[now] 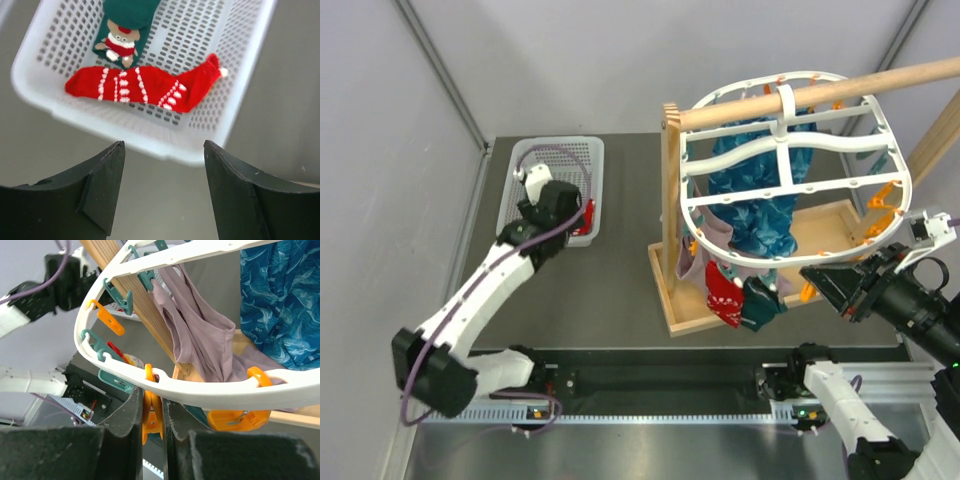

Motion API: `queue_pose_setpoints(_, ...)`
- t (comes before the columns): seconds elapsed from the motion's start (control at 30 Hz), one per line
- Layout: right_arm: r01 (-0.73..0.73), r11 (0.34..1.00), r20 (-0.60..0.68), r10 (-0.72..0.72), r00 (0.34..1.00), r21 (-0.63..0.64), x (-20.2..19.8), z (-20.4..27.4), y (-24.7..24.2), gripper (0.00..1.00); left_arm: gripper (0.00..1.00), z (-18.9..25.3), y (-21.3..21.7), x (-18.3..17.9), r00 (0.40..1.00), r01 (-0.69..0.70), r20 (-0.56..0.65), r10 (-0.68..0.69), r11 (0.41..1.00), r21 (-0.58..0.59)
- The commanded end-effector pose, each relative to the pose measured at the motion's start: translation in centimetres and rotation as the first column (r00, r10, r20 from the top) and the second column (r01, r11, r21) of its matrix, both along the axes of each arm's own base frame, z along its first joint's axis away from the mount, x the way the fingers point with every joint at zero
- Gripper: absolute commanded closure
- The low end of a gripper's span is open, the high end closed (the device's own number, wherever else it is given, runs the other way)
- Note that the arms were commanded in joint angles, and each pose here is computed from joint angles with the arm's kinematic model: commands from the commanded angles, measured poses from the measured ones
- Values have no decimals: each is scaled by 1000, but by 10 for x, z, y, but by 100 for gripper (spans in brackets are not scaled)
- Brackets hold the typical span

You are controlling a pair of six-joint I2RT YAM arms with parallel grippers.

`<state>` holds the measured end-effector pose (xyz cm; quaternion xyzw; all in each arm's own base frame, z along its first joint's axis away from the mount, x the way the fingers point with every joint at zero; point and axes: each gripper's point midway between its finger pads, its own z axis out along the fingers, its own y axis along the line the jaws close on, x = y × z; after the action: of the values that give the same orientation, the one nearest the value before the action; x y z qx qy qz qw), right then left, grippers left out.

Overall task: Clip the socks to the hanger
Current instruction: Pick up the sock from the bin.

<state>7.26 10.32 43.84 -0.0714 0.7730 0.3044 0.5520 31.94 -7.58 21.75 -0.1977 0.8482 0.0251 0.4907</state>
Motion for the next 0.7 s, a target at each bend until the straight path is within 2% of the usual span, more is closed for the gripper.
queue_pose_setpoints(0.0,-24,999,-120,21,993,-25,-12,-29,0,100,30,5,-17,48,989,142,-19,-146,983,-119)
queue_pose_setpoints(0.03,-24,999,-122,21,992,-25,-12,-29,0,100,30,-12,-16,62,985,148,-69,-160,976,-159)
queue_pose_setpoints(0.1,-33,999,-118,29,993,-26,-12,-28,0,100,32,-11,-17,84,983,158,-65,-175,966,-207)
queue_pose_setpoints(0.13,-34,999,-118,31,992,-26,-12,-28,1,100,37,-21,-18,100,977,176,-75,-200,953,-248)
queue_pose_setpoints(0.27,-41,999,-118,38,992,-23,-11,-26,1,100,44,-52,-9,124,971,167,-126,-202,954,-247)
queue_pose_setpoints(0.4,-46,999,-114,43,993,-24,-11,-25,2,100,50,-76,-13,126,953,194,-182,-244,947,-257)
queue_pose_setpoints(0.67,-54,998,-110,52,993,-17,-10,-24,4,100,49,-97,-30,106,937,244,-154,-313,904,-351)
